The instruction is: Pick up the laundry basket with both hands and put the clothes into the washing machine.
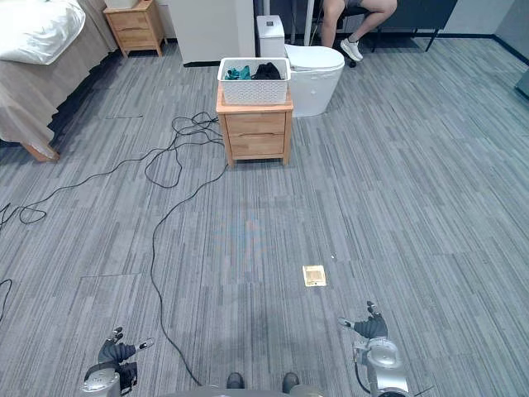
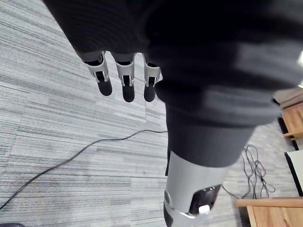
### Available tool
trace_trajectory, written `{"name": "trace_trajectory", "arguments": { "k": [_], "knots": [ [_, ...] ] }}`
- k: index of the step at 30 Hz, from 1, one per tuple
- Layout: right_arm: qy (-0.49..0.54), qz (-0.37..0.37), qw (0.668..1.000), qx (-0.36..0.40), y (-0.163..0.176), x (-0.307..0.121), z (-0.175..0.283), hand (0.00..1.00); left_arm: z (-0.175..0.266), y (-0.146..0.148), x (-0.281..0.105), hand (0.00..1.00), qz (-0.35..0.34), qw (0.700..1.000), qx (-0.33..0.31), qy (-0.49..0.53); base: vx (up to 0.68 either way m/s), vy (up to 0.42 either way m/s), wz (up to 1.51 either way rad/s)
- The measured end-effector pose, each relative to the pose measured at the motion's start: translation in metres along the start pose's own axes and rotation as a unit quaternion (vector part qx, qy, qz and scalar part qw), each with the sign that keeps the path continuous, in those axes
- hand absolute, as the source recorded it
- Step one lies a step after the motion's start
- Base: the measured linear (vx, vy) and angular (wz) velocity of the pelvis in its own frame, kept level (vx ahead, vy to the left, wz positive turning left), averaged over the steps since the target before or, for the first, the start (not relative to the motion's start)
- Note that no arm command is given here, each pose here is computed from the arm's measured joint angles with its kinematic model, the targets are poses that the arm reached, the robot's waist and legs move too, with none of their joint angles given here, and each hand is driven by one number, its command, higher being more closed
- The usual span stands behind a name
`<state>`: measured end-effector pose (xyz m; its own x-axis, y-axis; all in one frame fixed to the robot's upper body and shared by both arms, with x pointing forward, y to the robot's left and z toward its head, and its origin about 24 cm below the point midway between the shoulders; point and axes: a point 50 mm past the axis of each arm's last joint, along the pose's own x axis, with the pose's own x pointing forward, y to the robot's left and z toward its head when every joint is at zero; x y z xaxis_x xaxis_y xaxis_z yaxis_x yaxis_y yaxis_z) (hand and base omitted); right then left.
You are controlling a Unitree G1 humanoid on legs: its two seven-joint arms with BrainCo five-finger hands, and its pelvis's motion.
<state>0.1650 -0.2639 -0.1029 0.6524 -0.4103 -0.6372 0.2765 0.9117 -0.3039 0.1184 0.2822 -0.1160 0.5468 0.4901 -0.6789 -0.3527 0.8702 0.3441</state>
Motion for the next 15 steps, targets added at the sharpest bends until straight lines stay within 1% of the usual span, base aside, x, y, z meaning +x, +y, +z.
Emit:
{"name": "trace_trajectory", "arguments": {
  "k": [5, 15],
  "knots": [
    [0.009, -0.020, 1.000, 0.022, -0.011, 0.002, -0.002, 0.00, -0.002, 0.003, 0.000, 0.00, 0.002, 1.000, -0.019, 0.003, 0.01, -0.006, 0.04],
    [0.012, -0.042, 0.998, 0.036, -0.019, 0.002, -0.003, 0.00, -0.006, 0.005, -0.005, 0.00, -0.001, 0.999, -0.037, 0.002, -0.01, -0.003, 0.03]
  ]
}}
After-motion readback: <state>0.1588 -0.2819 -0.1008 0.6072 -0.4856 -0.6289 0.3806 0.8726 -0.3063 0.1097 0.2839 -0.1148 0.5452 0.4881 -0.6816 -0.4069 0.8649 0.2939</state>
